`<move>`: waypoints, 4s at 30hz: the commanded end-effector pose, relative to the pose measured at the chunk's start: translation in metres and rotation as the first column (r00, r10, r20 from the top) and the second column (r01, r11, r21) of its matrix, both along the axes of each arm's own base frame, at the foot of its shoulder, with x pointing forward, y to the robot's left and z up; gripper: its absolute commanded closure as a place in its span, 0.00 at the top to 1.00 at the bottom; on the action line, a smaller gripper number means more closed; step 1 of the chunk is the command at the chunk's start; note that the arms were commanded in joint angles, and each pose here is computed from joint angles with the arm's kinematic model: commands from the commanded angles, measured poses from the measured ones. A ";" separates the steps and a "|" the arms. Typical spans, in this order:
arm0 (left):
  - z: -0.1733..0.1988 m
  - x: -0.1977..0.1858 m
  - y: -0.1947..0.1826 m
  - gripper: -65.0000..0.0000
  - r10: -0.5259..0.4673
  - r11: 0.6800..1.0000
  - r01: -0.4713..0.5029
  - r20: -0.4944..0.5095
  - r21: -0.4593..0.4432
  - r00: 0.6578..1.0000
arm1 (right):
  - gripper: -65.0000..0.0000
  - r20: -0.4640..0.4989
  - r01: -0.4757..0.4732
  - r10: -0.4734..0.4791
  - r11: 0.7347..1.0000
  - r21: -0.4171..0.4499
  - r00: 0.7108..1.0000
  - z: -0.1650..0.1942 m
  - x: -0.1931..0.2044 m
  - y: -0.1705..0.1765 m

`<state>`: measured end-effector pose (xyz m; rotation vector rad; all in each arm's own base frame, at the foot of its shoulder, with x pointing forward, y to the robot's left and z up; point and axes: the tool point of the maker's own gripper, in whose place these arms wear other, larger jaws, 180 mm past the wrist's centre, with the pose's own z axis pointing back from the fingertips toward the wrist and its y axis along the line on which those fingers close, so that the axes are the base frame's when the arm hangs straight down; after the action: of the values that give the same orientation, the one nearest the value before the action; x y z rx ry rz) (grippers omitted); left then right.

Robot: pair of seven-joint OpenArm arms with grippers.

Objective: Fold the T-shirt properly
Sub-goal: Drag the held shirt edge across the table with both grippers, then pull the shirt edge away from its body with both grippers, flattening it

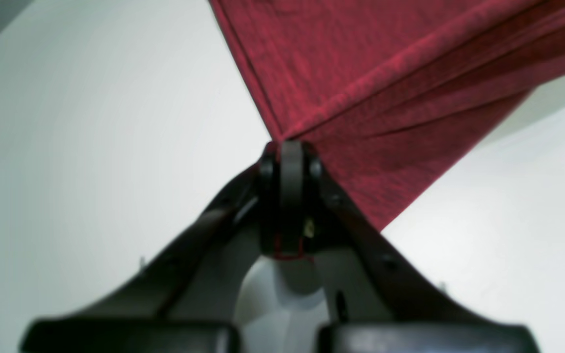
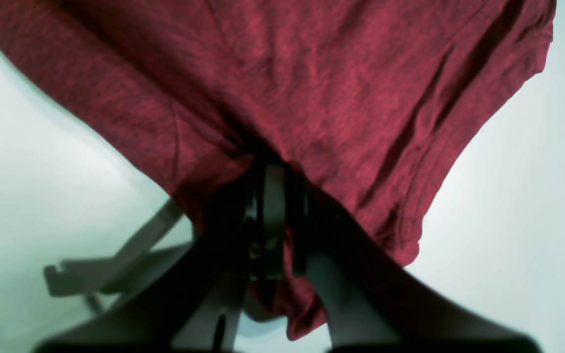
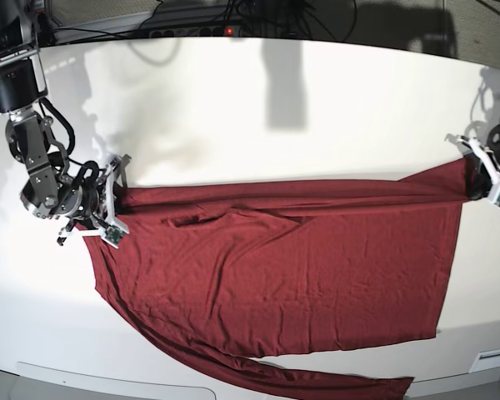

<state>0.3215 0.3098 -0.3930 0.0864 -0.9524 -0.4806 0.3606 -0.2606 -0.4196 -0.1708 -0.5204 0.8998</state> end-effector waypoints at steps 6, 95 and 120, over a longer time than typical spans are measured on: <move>0.007 0.012 -0.008 0.00 -0.045 0.997 0.040 0.075 0.066 0.996 | 0.00 0.086 0.023 -0.021 0.999 -0.022 0.996 0.031 0.030 -0.014; -0.034 0.014 -0.024 0.00 0.352 0.896 -0.340 -0.010 -0.285 0.936 | 0.00 -0.034 0.400 -0.404 0.886 0.236 0.914 0.000 0.036 -0.018; 0.006 0.033 -0.130 0.00 0.152 0.893 -0.095 0.095 -0.440 0.984 | 0.00 -0.083 0.441 -0.433 0.871 0.217 0.897 -0.016 0.024 -0.026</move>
<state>0.3452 0.1730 -0.4019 -0.2376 -1.1010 -0.1421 0.3854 -0.2725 -0.4394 -0.0138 -0.5591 0.3912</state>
